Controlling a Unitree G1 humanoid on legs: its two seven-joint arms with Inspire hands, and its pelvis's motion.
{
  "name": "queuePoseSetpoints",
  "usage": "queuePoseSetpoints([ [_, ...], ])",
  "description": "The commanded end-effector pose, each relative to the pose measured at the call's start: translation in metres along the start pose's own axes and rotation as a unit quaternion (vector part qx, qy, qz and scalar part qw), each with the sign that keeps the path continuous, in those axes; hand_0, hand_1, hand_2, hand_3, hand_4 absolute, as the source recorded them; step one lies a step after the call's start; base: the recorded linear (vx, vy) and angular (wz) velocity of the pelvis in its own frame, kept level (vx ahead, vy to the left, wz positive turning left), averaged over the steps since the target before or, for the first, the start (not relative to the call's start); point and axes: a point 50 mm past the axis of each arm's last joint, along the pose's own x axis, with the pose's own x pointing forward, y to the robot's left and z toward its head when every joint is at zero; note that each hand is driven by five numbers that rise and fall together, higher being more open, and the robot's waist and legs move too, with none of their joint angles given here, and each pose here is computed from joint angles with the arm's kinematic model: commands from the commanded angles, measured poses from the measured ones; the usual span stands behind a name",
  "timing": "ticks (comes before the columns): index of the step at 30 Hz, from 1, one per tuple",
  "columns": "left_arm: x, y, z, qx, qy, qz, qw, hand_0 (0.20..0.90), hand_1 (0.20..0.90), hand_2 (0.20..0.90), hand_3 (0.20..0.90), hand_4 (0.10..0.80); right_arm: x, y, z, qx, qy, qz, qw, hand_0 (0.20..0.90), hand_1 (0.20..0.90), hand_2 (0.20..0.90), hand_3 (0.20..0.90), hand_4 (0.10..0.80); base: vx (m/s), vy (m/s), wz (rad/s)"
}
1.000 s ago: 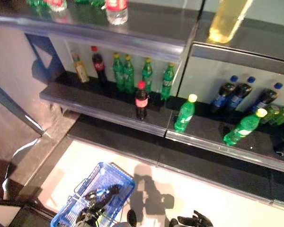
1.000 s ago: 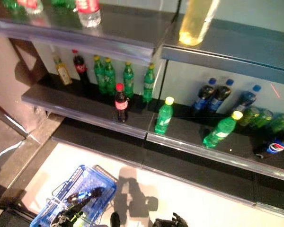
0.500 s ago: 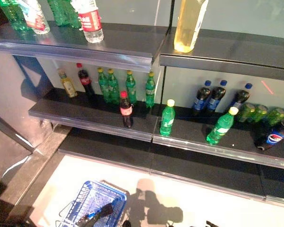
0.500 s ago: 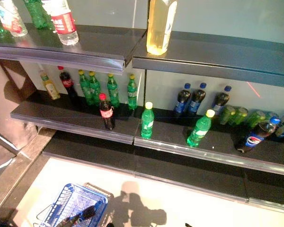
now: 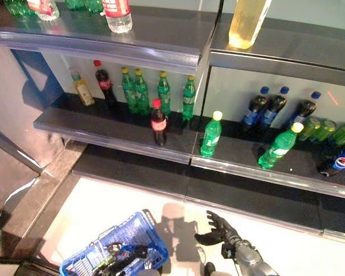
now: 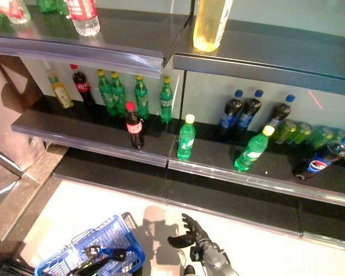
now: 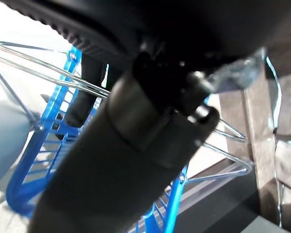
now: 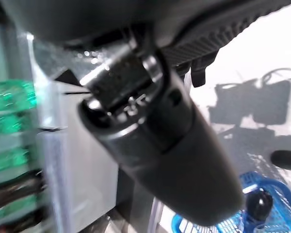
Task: Pick up the drink and place into the basket.
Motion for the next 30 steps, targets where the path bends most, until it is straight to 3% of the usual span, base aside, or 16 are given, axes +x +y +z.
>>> queuePoseSetpoints([
  [1, -0.003, -0.007, 0.004, -0.014, -0.031, -0.026, 0.999, 0.300, 0.300, 0.300, 0.200, 0.100, -0.006, -0.018, 0.064, -0.011, -0.156, -0.032, 0.987, 0.900, 0.900, 0.900, 0.900, 0.800, 0.060, -0.034, 0.02],
  [8, -0.006, -0.002, -0.005, -0.031, -0.029, -0.016, 0.999, 0.300, 0.300, 0.300, 0.200, 0.100, -0.048, -0.047, 0.137, -0.026, -0.346, -0.086, 0.934, 0.900, 0.900, 0.900, 0.900, 0.800, 0.010, -0.004, 0.00],
  [14, -0.005, -0.002, -0.005, -0.032, -0.029, -0.021, 0.999, 0.300, 0.300, 0.300, 0.200, 0.100, -0.084, -0.068, 0.200, -0.040, -0.506, -0.148, 0.849, 0.900, 0.900, 0.900, 0.900, 0.800, 0.001, 0.009, -0.01],
  [19, -0.004, -0.001, -0.009, -0.022, -0.018, -0.017, 0.999, 0.300, 0.300, 0.300, 0.200, 0.100, -0.092, -0.080, 0.224, -0.002, -0.544, -0.190, 0.818, 0.900, 0.900, 0.900, 0.900, 0.800, 0.043, 0.016, 0.01],
  [30, -0.003, -0.005, -0.009, -0.007, -0.014, -0.022, 1.000, 0.300, 0.300, 0.300, 0.200, 0.100, -0.068, -0.084, 0.222, 0.062, -0.498, -0.263, 0.824, 0.900, 0.900, 0.900, 0.900, 0.800, 0.017, 0.013, 0.08],
])
